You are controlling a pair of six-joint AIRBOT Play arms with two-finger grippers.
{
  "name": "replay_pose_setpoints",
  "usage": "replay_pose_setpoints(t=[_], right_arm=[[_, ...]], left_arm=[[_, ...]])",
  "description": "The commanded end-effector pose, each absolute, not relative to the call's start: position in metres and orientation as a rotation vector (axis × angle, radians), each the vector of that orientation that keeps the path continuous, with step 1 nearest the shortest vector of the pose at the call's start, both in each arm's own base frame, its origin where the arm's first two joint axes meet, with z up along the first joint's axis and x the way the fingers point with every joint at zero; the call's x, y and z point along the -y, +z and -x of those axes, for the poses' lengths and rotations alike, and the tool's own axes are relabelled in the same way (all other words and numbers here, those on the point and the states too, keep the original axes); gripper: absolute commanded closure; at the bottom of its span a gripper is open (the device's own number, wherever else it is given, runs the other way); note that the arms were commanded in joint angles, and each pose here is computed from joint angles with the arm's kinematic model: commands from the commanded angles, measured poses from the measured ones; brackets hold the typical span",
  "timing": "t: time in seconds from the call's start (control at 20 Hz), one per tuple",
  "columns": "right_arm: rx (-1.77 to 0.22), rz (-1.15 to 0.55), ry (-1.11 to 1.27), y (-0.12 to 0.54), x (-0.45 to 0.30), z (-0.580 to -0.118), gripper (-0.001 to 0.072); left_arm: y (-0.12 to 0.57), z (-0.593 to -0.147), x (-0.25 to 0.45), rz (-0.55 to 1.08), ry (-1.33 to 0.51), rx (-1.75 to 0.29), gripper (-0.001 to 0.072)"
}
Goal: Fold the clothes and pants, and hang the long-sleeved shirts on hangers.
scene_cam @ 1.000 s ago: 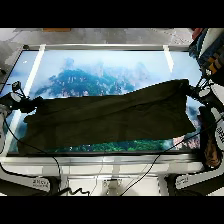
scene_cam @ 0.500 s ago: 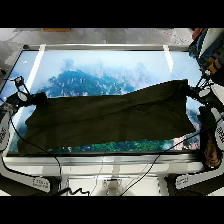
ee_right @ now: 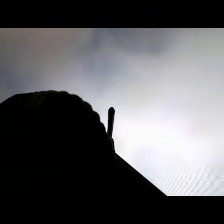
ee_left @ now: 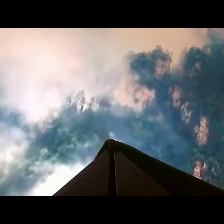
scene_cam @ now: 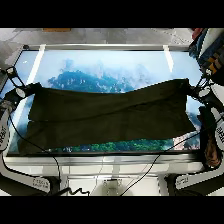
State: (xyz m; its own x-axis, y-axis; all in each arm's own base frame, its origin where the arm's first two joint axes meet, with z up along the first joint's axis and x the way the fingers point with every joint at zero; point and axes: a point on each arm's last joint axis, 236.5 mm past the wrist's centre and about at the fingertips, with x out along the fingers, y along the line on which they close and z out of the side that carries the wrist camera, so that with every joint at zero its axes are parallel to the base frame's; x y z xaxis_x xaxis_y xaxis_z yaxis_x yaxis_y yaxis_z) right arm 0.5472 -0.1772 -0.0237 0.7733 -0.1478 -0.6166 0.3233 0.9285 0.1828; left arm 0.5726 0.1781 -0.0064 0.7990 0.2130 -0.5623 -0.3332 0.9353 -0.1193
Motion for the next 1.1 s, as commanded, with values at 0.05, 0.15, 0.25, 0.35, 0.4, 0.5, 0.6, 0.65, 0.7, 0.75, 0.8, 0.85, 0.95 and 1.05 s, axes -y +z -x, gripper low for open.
replay_pose_setpoints(t=[0.05, 0.15, 0.25, 0.35, 0.4, 0.5, 0.6, 0.65, 0.7, 0.75, 0.8, 0.85, 0.95, 1.05], right_arm=[[-0.589, -0.273, -0.286, -0.014, 0.186, -0.552, 0.0676], [-0.572, -0.268, -0.295, -0.011, 0.189, -0.554, 0.0676], [-0.561, -0.265, -0.301, -0.009, 0.191, -0.555, 0.0676], [-0.546, -0.261, -0.310, -0.007, 0.194, -0.556, 0.0676], [-0.541, -0.259, -0.314, -0.007, 0.195, -0.557, 0.0676], [-0.536, -0.257, -0.322, -0.010, 0.198, -0.558, 0.0676], [-0.549, -0.261, -0.323, -0.017, 0.198, -0.558, 0.0676], [-0.558, -0.265, -0.320, -0.022, 0.196, -0.558, 0.0676], [-0.564, -0.265, -0.316, -0.026, 0.193, -0.559, 0.0676], [-0.568, -0.262, -0.312, -0.029, 0.190, -0.560, 0.0676], [-0.569, -0.261, -0.309, -0.030, 0.188, -0.561, 0.0675], [-0.567, -0.259, -0.309, -0.030, 0.188, -0.561, 0.0622], [-0.553, -0.255, -0.317, -0.027, 0.191, -0.563, 0.0096], [-0.556, -0.257, -0.313, -0.026, 0.190, -0.563, 0.0009]], left_arm=[[0.029, -0.589, -0.193, 0.234, 0.338, -0.404, 0.0699], [0.045, -0.593, -0.201, 0.323, 0.372, -0.310, 0.0699], [0.056, -0.596, -0.205, 0.366, 0.387, -0.247, 0.0698], [0.059, -0.597, -0.207, 0.362, 0.389, -0.230, 0.0697], [0.061, -0.597, -0.207, 0.361, 0.389, -0.224, 0.0697], [0.065, -0.598, -0.209, 0.357, 0.391, -0.202, 0.0697], [0.066, -0.599, -0.210, 0.354, 0.393, -0.193, 0.0697], [0.064, -0.599, -0.209, 0.355, 0.392, -0.196, 0.0697], [0.060, -0.601, -0.206, 0.355, 0.389, -0.203, 0.0697], [0.057, -0.602, -0.203, 0.356, 0.384, -0.210, 0.0697], [0.053, -0.603, -0.199, 0.356, 0.379, -0.219, 0.0697], [0.051, -0.604, -0.195, 0.356, 0.372, -0.229, 0.0697], [0.046, -0.606, -0.185, 0.358, 0.356, -0.254, 0.0600], [0.040, -0.607, -0.174, 0.361, 0.338, -0.285, 0.0165]])
